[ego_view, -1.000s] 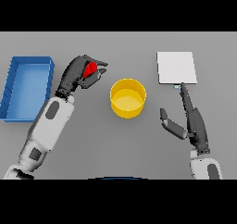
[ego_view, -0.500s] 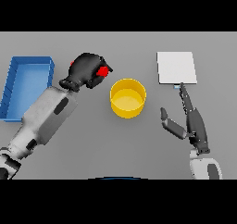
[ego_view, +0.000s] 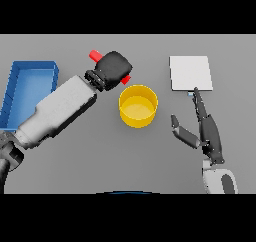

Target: Pick up the red beaker and tilt it to pour out 1 green nut into yellow bowl. Pick up the yellow bowl and place it on the metallic measuring scale.

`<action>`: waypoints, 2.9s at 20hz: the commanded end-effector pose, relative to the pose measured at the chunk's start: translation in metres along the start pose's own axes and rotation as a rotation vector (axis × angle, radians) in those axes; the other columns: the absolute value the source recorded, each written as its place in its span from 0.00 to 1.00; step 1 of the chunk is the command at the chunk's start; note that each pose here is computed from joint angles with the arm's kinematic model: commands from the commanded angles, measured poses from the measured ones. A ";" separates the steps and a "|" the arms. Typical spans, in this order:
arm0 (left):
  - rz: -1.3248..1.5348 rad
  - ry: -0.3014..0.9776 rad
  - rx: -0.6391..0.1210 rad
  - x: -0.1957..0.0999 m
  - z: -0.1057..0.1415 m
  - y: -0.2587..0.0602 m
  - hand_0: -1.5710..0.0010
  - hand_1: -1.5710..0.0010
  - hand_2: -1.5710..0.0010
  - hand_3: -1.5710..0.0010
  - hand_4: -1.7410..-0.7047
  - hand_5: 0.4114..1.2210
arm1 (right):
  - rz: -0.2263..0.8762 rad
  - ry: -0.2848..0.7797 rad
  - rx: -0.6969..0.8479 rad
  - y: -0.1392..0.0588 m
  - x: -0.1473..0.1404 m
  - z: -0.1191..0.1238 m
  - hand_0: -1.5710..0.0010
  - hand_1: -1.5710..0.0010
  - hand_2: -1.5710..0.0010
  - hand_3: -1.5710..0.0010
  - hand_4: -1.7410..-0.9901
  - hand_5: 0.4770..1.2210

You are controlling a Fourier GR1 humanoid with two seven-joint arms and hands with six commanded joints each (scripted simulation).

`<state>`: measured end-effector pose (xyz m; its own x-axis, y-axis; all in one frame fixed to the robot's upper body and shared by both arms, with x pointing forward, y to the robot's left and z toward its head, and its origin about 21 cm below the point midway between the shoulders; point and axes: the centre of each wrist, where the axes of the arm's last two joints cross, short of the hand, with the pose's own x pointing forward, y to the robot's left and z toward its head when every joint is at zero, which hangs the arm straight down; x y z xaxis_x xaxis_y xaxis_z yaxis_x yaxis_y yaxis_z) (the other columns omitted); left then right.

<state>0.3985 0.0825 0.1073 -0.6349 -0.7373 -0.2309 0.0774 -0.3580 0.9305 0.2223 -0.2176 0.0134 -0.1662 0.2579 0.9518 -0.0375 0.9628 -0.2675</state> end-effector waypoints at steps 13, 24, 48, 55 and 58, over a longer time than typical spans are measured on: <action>-0.544 -0.104 -0.158 0.026 -0.024 0.019 0.00 0.00 0.00 0.00 0.01 1.00 | 0.013 0.005 -0.040 -0.005 -0.001 0.006 1.00 1.00 1.00 1.00 0.75 0.20; -0.916 -0.159 -0.172 0.057 -0.037 0.028 0.00 0.00 0.00 0.00 0.02 1.00 | 0.057 0.000 -0.044 -0.001 0.000 0.006 1.00 1.00 1.00 1.00 0.78 0.22; 0.439 0.671 0.346 -0.218 0.079 0.155 0.00 0.00 0.00 0.06 0.00 1.00 | -0.025 -0.053 -0.004 0.003 -0.004 -0.002 1.00 1.00 1.00 1.00 0.88 0.20; 0.883 1.035 0.402 -0.257 0.113 0.042 0.00 0.00 0.00 0.01 0.00 1.00 | -0.029 -0.054 0.033 0.003 -0.006 -0.004 1.00 1.00 1.00 1.00 0.78 0.25; 1.016 1.083 0.430 -0.256 0.123 0.012 0.00 0.00 0.00 0.05 0.00 1.00 | -0.009 -0.062 0.045 0.004 -0.006 -0.006 1.00 1.00 1.00 1.00 0.75 0.28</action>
<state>0.4675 0.3378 0.2115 0.4038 -0.6748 0.6177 -0.2216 0.5830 0.7817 0.2287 -0.2146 0.0078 -0.2252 0.2418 0.9438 -0.0848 0.9602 -0.2662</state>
